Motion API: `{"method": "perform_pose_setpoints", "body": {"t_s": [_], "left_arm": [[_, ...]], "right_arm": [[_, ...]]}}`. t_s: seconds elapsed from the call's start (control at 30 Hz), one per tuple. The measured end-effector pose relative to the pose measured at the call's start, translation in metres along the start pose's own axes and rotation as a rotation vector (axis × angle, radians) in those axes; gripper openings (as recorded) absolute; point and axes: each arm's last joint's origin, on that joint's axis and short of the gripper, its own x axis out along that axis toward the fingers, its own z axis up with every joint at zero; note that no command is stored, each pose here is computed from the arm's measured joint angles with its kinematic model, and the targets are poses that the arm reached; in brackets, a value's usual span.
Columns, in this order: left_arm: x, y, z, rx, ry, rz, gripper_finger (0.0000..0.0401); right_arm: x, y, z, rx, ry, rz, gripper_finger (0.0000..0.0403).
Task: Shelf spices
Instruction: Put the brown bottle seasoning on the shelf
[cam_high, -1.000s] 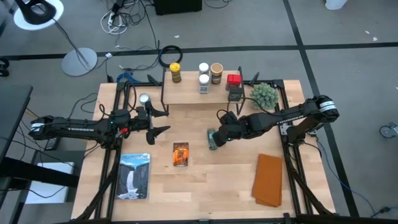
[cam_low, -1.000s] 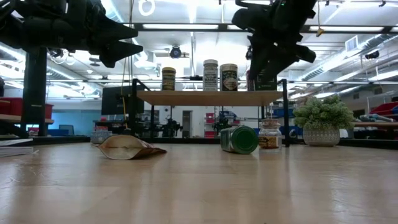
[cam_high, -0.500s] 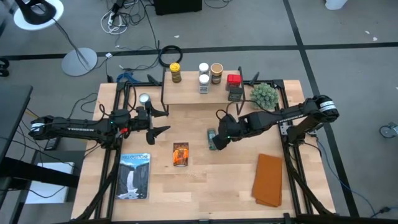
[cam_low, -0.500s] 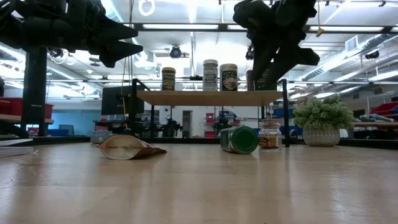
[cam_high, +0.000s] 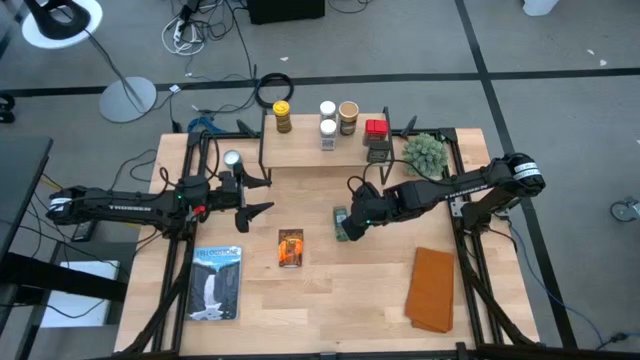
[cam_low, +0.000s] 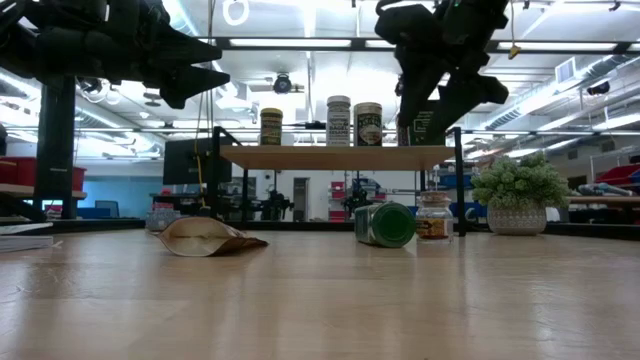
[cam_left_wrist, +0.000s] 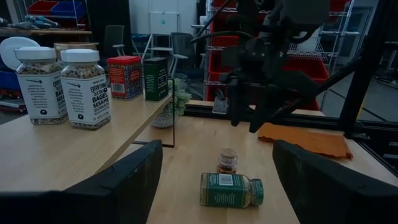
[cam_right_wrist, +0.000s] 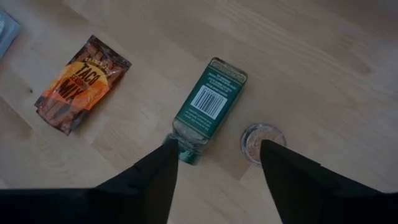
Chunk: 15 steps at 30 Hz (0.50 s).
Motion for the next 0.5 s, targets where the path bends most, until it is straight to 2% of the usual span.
{"method": "perform_pose_setpoints", "body": {"t_s": [0.33, 0.5], "left_arm": [[0.0000, 0.0000, 0.0000, 0.000, 0.000, 0.000, 0.0309], [0.0000, 0.0000, 0.0001, 0.000, -0.001, 0.000, 0.0309]], "right_arm": [[0.0000, 0.0014, 0.0007, -0.001, -0.007, 0.014, 0.0338], [-0.0004, 0.0079, 0.0032, 0.068, -0.010, 0.091, 0.0368]]}}
